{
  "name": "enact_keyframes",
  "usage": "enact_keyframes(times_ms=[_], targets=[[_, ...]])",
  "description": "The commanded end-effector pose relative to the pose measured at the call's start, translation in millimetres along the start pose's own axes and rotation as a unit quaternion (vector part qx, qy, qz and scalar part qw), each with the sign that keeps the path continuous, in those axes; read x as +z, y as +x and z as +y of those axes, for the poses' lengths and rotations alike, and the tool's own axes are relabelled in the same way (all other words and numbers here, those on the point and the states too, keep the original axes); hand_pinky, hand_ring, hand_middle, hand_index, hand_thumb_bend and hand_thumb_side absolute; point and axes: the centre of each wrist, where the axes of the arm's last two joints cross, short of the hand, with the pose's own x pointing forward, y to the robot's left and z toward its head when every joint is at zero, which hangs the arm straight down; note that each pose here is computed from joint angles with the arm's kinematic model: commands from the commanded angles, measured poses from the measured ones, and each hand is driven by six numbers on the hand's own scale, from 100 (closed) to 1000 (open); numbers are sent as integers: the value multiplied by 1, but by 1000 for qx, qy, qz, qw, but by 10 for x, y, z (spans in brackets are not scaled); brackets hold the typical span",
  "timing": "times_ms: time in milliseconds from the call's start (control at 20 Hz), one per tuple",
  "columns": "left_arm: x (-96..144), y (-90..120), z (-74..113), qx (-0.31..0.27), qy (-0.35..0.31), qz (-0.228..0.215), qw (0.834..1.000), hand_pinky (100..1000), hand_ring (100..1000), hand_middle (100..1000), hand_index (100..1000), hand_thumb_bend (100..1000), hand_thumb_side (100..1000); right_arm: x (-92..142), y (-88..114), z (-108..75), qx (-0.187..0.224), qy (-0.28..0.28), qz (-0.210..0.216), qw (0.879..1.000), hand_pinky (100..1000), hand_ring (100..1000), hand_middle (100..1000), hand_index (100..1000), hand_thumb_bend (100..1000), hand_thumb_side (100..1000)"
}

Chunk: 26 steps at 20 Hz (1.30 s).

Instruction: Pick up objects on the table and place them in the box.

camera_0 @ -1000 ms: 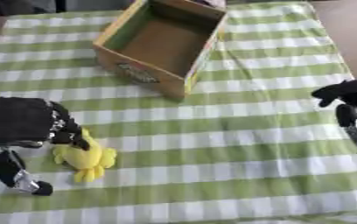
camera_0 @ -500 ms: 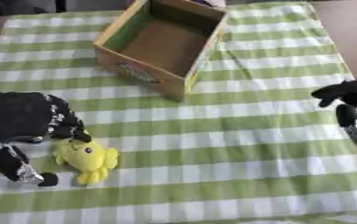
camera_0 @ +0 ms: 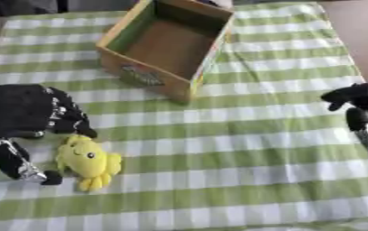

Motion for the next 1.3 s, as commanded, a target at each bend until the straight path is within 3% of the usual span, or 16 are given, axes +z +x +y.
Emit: enact_keyframes(times_ms=[50, 550, 1300], targets=[[26, -56, 80, -14, -7, 1, 1000, 607, 623, 660, 862, 511, 556, -9, 34, -56, 11, 3, -4, 1000, 780, 740, 538, 739, 100, 524], [-84, -117, -17, -19, -31, -9, 999, 610, 626, 661, 862, 523, 605, -15, 31, -48, 9, 3, -5, 1000, 780, 740, 538, 739, 100, 525], [-159, -149, -97, -21, -30, -10, 999, 594, 608, 631, 846, 502, 553, -26, 33, -45, 8, 5, -7, 1000, 781, 739, 537, 739, 100, 525]])
